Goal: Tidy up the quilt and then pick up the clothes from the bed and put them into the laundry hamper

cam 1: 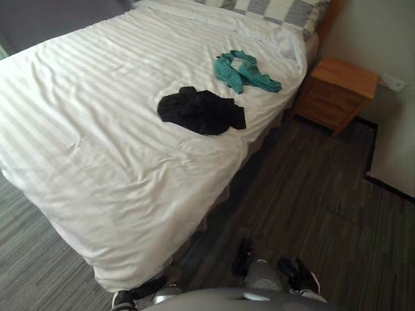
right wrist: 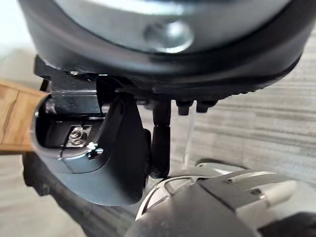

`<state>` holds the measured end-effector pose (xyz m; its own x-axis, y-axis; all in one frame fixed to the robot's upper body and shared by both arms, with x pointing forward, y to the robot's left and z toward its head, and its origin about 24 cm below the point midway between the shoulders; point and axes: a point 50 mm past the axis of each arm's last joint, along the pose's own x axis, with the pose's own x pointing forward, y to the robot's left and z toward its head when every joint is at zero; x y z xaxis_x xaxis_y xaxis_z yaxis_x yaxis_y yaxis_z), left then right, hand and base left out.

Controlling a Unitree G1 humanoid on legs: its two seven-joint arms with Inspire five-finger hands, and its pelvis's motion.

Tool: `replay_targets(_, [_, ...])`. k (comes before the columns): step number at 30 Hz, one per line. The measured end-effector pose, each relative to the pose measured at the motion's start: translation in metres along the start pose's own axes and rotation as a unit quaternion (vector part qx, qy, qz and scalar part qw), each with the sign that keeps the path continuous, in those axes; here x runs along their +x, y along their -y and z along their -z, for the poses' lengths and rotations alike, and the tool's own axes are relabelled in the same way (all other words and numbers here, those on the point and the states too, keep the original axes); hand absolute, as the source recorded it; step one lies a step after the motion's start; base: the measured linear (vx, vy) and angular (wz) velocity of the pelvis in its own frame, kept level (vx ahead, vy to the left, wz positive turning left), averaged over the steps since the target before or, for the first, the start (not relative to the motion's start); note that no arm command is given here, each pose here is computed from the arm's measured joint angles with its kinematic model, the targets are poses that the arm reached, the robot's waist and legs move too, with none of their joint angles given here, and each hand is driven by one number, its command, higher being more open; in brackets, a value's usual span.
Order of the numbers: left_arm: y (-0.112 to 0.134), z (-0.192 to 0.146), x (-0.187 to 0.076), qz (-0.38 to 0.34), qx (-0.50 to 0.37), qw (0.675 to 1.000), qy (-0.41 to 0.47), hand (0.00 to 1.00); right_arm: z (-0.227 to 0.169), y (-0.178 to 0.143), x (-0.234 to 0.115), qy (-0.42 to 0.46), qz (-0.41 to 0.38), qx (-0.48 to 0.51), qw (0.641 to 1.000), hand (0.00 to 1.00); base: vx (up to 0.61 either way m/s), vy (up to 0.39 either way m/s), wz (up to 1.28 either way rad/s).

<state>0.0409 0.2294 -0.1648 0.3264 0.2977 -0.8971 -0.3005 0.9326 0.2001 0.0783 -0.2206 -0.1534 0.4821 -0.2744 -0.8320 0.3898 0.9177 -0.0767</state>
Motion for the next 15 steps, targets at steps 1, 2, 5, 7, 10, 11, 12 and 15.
replay_targets(1, [-0.003,0.002,-0.001,-0.004,0.001,1.000,-0.002,1.00,0.005,0.000,-0.001,-0.009,-0.001,-0.009,1.000,1.00,-0.04,-0.064,-0.83])
replay_targets(2, [-0.005,0.001,0.000,-0.008,-0.005,1.000,-0.007,1.00,0.000,-0.006,0.002,-0.006,-0.014,-0.032,0.999,1.00,-0.23,-0.060,-1.25])
replay_targets(5, [0.004,0.004,-0.001,0.010,-0.001,1.000,-0.007,1.00,-0.023,0.002,0.011,0.008,-0.011,-0.047,0.999,1.00,-0.22,-0.106,-0.99])
replay_targets(7, [-0.001,0.006,-0.002,0.006,-0.002,1.000,-0.006,1.00,-0.013,0.003,0.009,-0.004,0.000,-0.033,0.999,1.00,-0.08,-0.186,-0.56])
replay_targets(10, [0.002,0.006,-0.002,0.008,-0.013,1.000,-0.012,1.00,-0.019,-0.005,0.011,0.005,-0.016,-0.029,0.999,1.00,-0.13,-0.241,-0.99])
replay_targets(11, [0.002,0.009,-0.003,0.006,-0.015,1.000,-0.014,1.00,-0.019,-0.005,0.011,0.004,-0.017,-0.033,0.999,1.00,-0.11,-0.146,-1.00])
replay_targets(12, [-0.001,0.013,-0.005,0.003,-0.019,1.000,-0.010,1.00,-0.016,-0.006,0.010,0.000,-0.017,-0.032,0.999,1.00,-0.11,-0.137,-0.79])
replay_targets(15, [-0.004,0.006,-0.005,-0.006,-0.050,0.999,0.015,1.00,0.003,0.006,0.005,-0.030,0.003,-0.015,0.999,1.00,-0.18,-0.114,-0.61])
